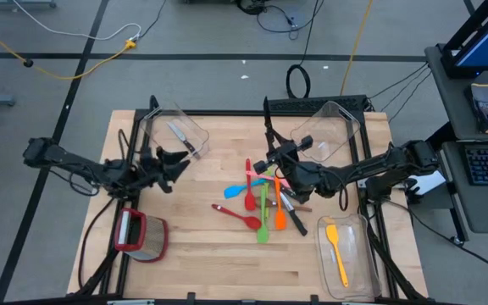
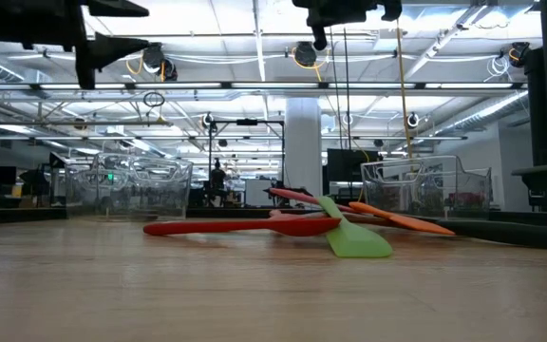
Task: Pick & Place Kitchen Items
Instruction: Put the black kitchen knife into the top left transparent bin
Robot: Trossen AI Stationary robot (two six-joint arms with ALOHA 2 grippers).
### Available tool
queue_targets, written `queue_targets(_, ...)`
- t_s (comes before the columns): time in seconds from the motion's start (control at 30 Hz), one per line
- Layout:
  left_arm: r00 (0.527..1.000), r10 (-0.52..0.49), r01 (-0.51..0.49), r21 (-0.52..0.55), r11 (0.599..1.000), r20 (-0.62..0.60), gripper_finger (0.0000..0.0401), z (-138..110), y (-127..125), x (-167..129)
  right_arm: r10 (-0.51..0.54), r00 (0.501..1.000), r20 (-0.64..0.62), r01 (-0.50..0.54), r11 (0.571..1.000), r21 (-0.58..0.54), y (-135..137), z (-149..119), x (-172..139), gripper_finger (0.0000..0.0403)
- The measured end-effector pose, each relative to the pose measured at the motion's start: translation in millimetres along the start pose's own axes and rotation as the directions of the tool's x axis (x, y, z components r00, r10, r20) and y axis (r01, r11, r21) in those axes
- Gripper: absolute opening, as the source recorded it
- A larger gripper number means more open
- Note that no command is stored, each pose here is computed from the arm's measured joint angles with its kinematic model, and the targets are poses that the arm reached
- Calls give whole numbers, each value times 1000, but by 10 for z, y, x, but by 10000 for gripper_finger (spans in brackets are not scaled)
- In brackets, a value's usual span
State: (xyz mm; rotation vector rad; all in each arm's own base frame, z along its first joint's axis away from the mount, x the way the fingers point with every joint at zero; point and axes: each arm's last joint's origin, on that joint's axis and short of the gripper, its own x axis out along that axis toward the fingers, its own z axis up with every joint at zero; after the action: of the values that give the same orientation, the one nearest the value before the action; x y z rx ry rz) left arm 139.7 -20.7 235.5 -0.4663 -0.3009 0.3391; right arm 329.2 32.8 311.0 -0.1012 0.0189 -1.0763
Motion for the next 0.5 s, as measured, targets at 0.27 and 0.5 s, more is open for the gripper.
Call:
queue_targets(0.27,1000,8,2,308,951,-29,223,37,-297,341,99,995,19,-100,994,54,29,4,-1,66)
queue_targets(0.5,1000,-11,20,457,889,-21,223,147,-449,620,264,964,34,-266,957,117,81,-12,-12,66)
